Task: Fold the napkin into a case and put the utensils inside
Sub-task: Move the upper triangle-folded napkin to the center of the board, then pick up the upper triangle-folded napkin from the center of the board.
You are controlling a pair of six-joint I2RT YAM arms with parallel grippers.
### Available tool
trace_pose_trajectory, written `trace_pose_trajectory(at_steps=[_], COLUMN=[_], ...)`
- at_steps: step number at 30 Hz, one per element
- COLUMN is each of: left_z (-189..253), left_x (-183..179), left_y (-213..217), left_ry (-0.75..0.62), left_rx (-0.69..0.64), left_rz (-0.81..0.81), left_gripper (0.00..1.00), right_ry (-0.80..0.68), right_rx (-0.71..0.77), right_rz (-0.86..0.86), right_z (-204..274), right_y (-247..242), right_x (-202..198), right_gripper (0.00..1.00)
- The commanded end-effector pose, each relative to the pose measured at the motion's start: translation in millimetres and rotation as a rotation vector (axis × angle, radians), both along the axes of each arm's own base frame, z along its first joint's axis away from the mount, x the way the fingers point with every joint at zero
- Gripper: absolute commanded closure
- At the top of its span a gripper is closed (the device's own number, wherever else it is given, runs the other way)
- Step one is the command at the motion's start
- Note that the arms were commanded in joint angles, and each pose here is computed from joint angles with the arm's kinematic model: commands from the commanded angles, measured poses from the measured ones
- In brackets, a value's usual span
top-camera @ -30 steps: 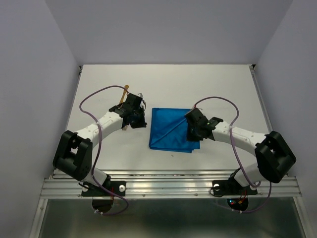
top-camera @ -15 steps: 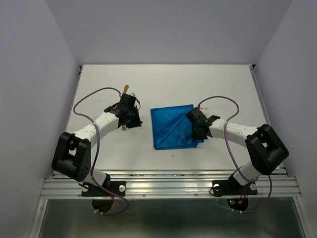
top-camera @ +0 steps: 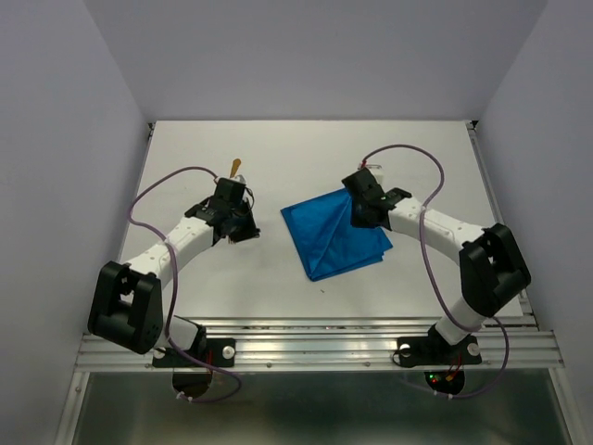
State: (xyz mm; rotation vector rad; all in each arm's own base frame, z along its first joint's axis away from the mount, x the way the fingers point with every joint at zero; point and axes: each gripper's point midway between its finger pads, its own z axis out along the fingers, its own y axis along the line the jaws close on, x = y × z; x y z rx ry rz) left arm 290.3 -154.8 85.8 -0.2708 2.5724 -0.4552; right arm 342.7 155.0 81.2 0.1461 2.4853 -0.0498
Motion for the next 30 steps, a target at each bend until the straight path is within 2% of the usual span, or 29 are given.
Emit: trace_pose_trajectory(at_steps=[1, 6, 9, 19, 21, 30], left_z=[10, 15, 17, 13, 13, 6], left_x=[3, 7, 10, 7, 4, -3], left_y=[4, 12, 18, 48, 53, 60], left_ry=[-0.036, -0.038, -0.044, -0.035, -0.038, -0.026], left_rx=[-0.013, -0.019, -0.021, -0.060, -0.058, -0.054], left_rz=[0.014, 0.046, 0.068, 0.193, 0.203, 0.217], left_gripper=[0.89, 0.86, 0.86, 0.86, 0.86, 0.86], right_ry=[-0.053, -0.006, 0.007, -0.013, -0.014, 0.023], right_rx=[0.025, -0.002, -0.043, -0.138, -0.151, -0.191], right_rz=[0.146, 0.292, 0.366, 0.508, 0.531, 0.568], right_z=[35, 22, 13, -1, -6, -35], right_y=[49, 100, 123, 171, 177, 182], right_x=[-14, -55, -72, -88, -88, -91], right_gripper=[0.82, 0.67, 0.62, 0.58, 0.55, 0.53])
